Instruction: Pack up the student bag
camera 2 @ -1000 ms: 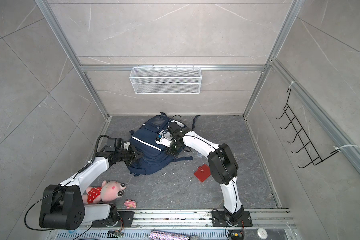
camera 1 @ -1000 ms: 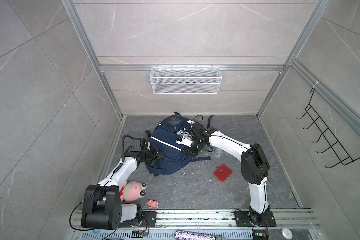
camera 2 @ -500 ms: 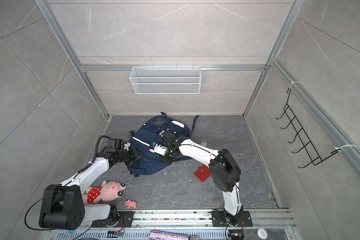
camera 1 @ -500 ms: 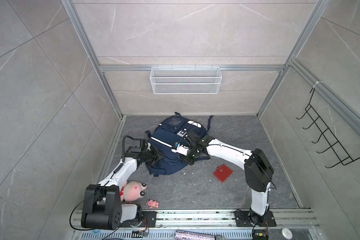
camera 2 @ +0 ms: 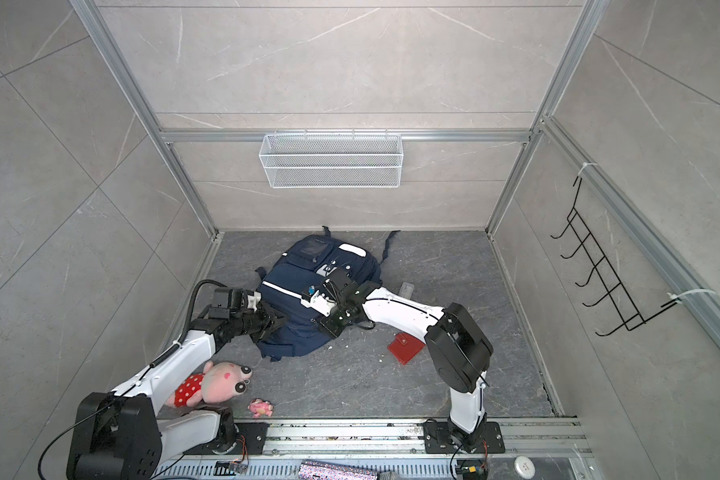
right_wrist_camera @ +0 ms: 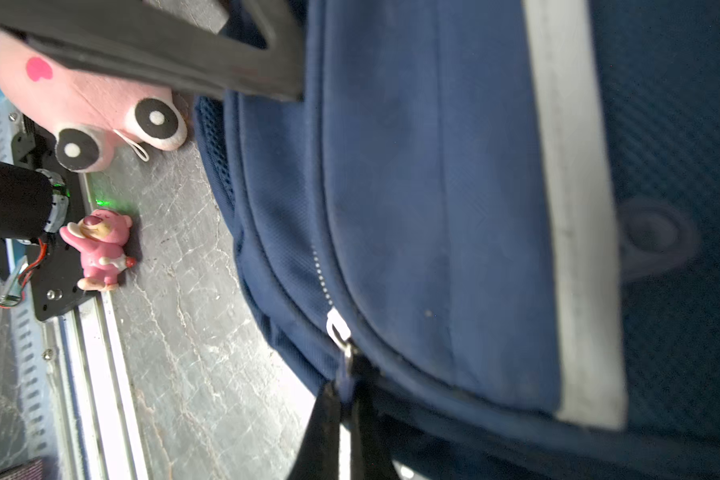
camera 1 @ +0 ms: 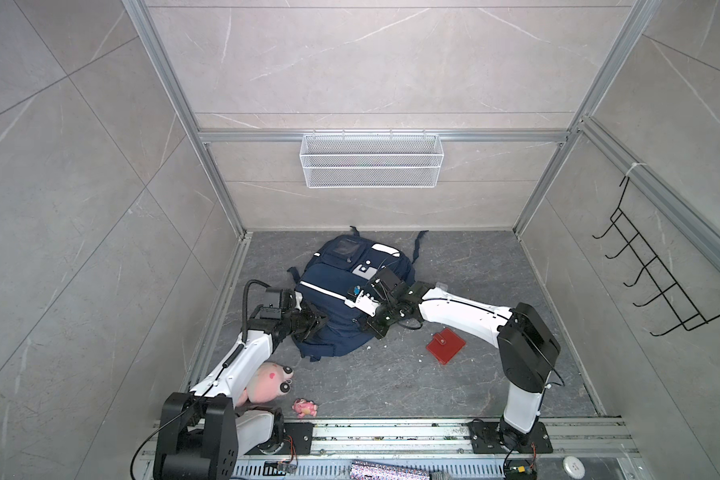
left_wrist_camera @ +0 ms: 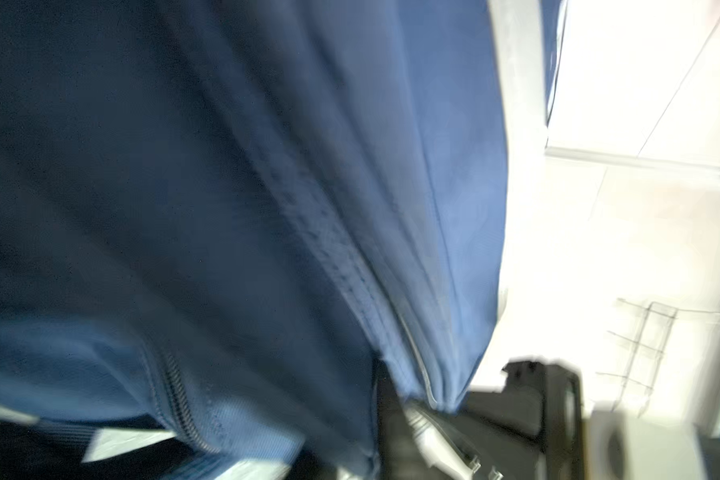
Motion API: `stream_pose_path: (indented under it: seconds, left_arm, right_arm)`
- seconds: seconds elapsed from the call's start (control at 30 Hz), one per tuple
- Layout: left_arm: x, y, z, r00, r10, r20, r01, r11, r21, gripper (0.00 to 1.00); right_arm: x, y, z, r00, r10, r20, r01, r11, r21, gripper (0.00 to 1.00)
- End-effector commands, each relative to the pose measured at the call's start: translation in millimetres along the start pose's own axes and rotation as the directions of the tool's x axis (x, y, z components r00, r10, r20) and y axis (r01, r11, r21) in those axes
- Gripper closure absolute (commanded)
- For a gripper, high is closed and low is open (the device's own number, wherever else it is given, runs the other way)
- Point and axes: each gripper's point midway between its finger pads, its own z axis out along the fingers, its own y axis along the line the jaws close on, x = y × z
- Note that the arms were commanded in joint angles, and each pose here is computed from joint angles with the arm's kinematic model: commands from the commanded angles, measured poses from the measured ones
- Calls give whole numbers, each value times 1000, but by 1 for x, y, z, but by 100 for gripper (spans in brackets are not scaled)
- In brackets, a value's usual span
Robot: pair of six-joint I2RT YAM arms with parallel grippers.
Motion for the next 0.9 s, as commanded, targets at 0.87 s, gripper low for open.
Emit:
stream_pose_path:
  seconds: [0.87]
  left_arm:
    - [-74,-113,-42,865,493,95,-484,869,-105,32]
  right_arm:
    - [38,-46,-47,946,305,107,-318,938,142,100]
